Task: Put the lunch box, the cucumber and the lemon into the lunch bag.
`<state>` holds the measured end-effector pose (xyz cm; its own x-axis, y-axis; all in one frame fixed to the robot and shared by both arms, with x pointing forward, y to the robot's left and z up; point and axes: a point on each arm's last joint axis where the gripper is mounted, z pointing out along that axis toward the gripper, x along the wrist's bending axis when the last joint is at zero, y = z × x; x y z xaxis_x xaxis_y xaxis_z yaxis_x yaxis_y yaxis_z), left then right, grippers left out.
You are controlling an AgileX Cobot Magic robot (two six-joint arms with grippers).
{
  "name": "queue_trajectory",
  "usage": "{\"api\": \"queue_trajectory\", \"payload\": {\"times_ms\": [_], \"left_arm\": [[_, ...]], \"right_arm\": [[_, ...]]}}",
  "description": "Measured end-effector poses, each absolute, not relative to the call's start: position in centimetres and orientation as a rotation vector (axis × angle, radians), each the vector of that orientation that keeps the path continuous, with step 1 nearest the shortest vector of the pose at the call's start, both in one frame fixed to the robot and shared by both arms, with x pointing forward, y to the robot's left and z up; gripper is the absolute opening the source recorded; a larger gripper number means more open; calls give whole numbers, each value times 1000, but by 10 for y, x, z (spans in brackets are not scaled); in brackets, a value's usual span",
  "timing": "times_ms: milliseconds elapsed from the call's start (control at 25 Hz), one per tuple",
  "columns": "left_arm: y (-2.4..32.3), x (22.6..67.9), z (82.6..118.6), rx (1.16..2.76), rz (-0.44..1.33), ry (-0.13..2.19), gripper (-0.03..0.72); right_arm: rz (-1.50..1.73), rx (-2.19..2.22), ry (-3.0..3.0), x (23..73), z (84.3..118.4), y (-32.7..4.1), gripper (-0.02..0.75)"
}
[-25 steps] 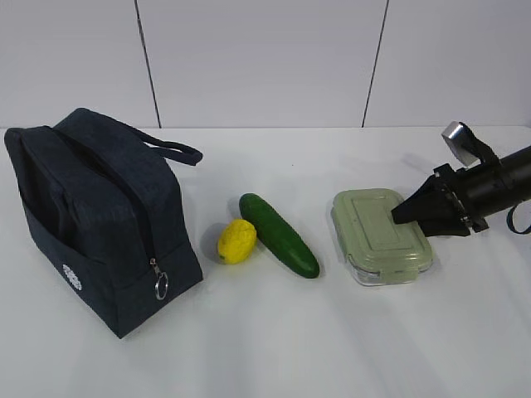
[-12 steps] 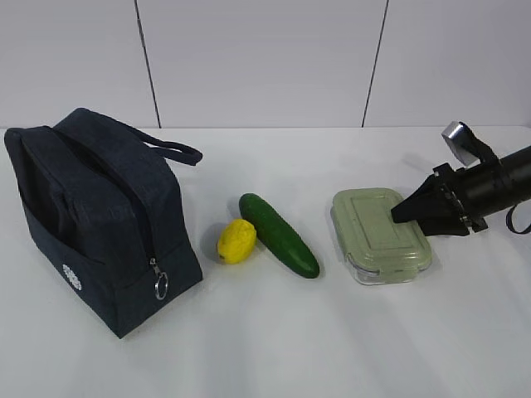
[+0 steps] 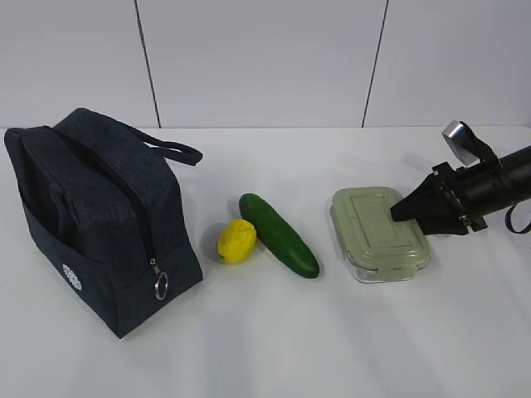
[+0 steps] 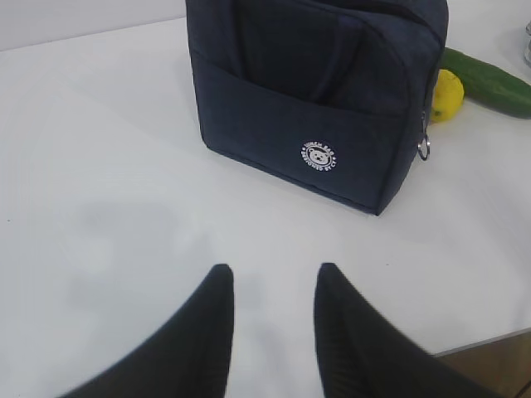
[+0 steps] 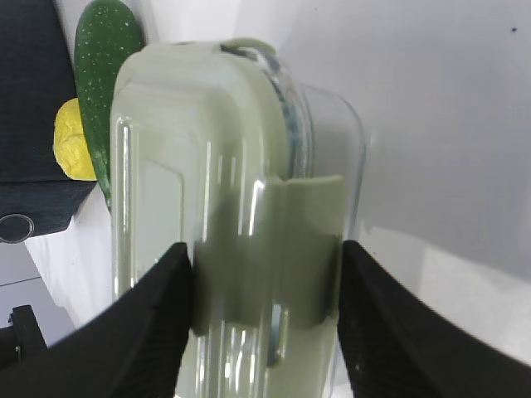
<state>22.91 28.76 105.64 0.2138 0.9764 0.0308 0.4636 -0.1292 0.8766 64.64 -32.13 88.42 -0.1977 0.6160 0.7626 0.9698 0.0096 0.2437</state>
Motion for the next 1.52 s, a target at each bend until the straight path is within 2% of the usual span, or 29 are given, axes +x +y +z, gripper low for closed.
{"api": "queue_trajectory", "payload": {"times_ms": [840,1280,1520], "left_arm": [[288,229,1056,1717,839,1356,242],[288,229,1056,1717,839,1356,242],[288,229,1056,1717,839,1356,242]], "right_arm": [[-1020,-1709,-1820,647,896,-323,405],[-1034,-1731,-1833,646,916,-324,405],[-1077,-1753,-1849,643,943,-323,405]]}}
